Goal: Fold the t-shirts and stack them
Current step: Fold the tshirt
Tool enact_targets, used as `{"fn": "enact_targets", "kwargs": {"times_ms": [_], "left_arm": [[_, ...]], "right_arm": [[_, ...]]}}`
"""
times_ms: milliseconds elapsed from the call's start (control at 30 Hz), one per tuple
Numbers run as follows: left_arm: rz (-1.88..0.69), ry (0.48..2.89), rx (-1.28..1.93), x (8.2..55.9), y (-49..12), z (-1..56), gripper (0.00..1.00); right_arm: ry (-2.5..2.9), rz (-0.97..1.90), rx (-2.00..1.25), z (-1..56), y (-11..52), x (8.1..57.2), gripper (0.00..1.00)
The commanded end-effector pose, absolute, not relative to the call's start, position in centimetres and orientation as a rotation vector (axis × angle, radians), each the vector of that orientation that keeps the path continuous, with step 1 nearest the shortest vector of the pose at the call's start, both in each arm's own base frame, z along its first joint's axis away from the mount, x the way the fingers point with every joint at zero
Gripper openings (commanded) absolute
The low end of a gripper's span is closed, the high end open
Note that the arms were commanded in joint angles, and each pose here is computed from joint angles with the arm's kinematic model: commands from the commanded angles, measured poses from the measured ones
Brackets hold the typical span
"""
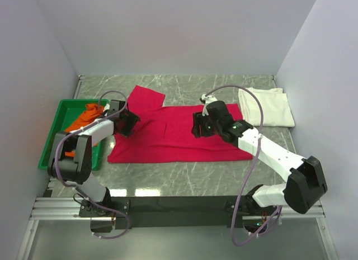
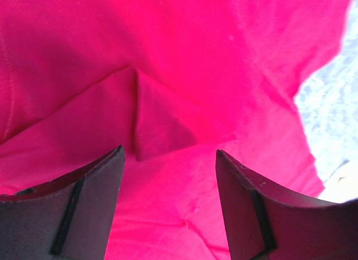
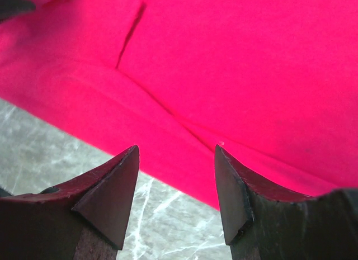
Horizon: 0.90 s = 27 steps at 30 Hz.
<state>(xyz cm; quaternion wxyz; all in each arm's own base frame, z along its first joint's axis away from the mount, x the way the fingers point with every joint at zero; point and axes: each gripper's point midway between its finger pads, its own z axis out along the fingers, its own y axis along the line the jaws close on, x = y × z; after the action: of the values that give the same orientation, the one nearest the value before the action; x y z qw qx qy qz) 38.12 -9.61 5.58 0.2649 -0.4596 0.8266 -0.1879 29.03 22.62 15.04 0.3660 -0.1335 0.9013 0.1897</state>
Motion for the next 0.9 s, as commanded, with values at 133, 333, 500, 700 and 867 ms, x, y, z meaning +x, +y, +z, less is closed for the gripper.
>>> {"fn": "enact_targets", "kwargs": {"times_ms": [133,333,500,700,867], "left_arm": [[-0.495,2.220,-1.253,39.9,-10.3,5.2,0.65],[-0.501,2.181,-1.245,41.3,-10.3,5.9,0.56],[-0.511,2.159,-1.239,43.0,-10.5,6.3,0.55],[-0.512,2.148,-1.218,45.9,-10.7,6.2,0.55],[-0.504,2.103,-1.150,48.5,-9.8,8.3,0.58]], "right_arm": [[2.247,0.455,-0.250,16.6,20.2,29.8,0.63],[2.238,0.444,-0.237,16.4,19.5,30.1,0.63],[2.259,0.432,-0.243,15.8,19.4,30.1,0.62],[2.291,0.457,-0.307,15.0,20.0,29.5,0.62],[2.350,0.511,-0.391,13.9,21.0,28.0,0.61]]}}
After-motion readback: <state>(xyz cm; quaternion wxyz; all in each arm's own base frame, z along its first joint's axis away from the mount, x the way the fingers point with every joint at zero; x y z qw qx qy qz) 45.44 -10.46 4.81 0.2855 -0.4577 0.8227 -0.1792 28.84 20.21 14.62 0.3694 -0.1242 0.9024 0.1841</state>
